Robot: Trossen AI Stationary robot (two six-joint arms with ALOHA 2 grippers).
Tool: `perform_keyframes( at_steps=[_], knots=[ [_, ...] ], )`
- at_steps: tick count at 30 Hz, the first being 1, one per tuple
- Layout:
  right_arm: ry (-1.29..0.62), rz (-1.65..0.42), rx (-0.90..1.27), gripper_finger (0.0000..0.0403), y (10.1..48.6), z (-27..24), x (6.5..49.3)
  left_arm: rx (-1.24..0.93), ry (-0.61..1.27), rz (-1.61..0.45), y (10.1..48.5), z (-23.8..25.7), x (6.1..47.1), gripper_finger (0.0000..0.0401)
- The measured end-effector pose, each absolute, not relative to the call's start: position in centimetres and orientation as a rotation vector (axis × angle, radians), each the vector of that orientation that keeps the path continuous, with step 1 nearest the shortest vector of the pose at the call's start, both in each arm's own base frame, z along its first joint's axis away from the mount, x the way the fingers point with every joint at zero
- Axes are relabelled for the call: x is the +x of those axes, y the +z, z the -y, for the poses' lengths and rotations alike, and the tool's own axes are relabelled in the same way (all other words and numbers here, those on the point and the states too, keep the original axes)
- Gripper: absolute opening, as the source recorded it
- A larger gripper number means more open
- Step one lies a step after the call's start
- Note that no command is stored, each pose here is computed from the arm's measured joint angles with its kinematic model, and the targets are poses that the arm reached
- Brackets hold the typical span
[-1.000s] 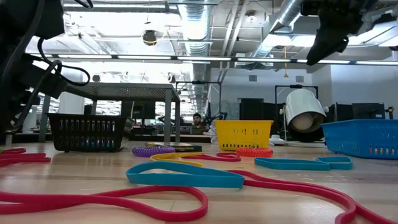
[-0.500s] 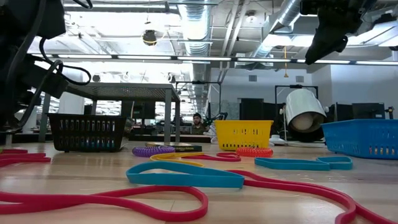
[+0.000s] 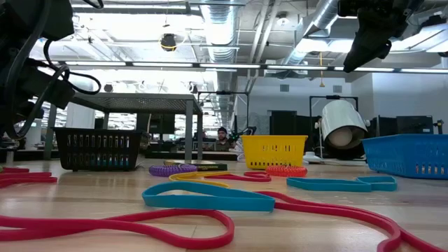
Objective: Pick & Place Office Desk Supplies
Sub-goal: Put the red rubber band into the black bin
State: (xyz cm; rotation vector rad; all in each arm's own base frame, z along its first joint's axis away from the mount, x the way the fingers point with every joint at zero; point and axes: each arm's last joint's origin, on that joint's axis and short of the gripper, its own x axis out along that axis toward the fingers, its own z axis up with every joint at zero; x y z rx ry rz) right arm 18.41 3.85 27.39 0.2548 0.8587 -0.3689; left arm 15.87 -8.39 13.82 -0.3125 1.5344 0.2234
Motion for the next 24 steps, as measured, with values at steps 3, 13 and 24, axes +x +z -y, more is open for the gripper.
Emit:
perform_keyframes(
  at_steps=[3,13,24],
  knots=[
    [-0.369,-0.859,0.255,0.0107,27.4,-3.8,18.4,-0.307,0.23,-1.543,14.3,8.5,16.0,0.0001],
    [-0.369,-0.86,0.254,0.0107,27.4,-3.8,18.4,-0.267,0.262,-1.536,17.4,8.2,15.7,0.0],
    [-0.368,-0.864,0.25,0.0107,27.4,-3.8,18.4,-0.276,0.226,-1.324,23.1,7.2,14.4,0.0]
  ],
)
